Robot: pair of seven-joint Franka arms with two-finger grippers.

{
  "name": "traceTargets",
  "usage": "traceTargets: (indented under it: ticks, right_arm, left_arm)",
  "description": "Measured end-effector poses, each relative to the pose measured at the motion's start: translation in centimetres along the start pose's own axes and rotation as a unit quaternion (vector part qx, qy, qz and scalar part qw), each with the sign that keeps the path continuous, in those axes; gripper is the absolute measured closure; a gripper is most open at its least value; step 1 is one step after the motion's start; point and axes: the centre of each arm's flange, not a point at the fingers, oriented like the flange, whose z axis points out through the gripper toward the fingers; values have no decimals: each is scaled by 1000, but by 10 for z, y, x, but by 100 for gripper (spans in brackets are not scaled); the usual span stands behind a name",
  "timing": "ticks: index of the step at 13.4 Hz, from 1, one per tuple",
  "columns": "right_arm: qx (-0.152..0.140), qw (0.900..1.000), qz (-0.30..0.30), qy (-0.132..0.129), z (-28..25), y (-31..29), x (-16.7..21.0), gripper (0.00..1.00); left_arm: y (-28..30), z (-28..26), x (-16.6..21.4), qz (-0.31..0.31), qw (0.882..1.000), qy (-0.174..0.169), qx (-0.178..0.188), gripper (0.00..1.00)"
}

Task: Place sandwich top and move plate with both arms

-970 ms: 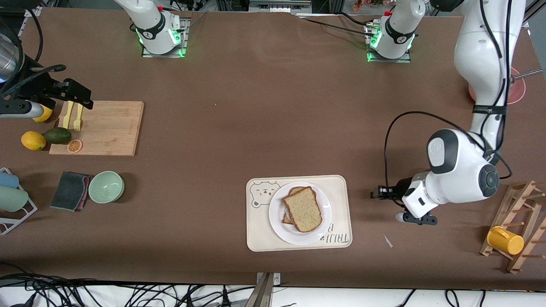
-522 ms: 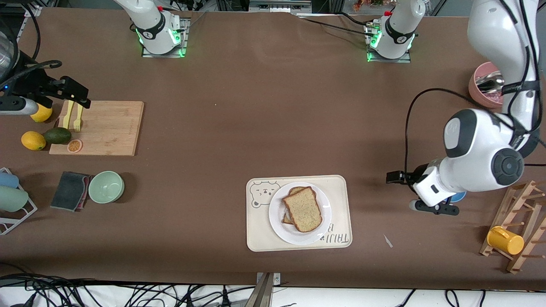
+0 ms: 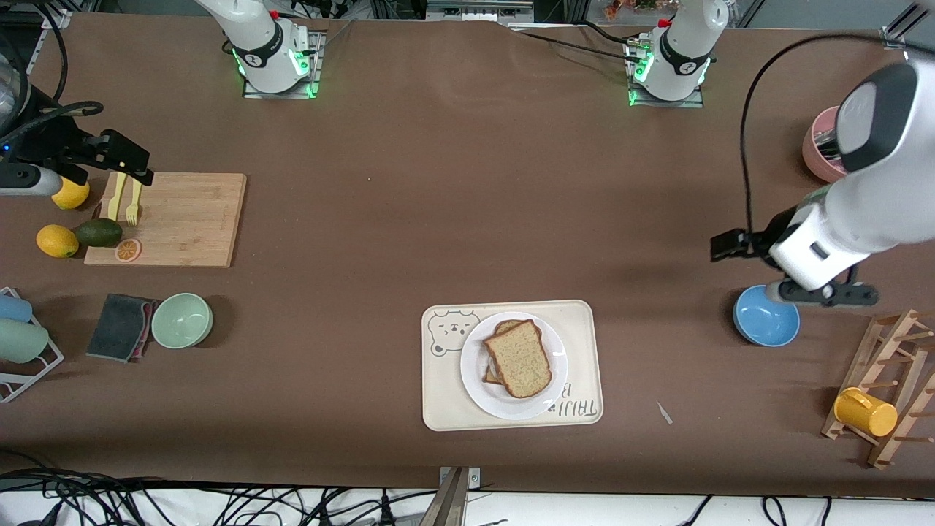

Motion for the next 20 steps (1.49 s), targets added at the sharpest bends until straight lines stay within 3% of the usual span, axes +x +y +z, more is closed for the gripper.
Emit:
traceTargets:
  ticks: [6, 10, 20]
  right_arm:
    - [0, 1000, 6, 6, -6, 6, 1, 0]
    - [0, 1000, 6, 7, -6, 6, 1, 0]
    - [0, 1000, 4, 7, -7, 6, 1, 0]
  left_arm:
    - [-30, -58, -38, -34, 999, 30, 13, 0]
    - [-5, -52, -80, -41, 997, 63, 19, 0]
    - [-16, -39, -96, -38, 998, 47, 10, 0]
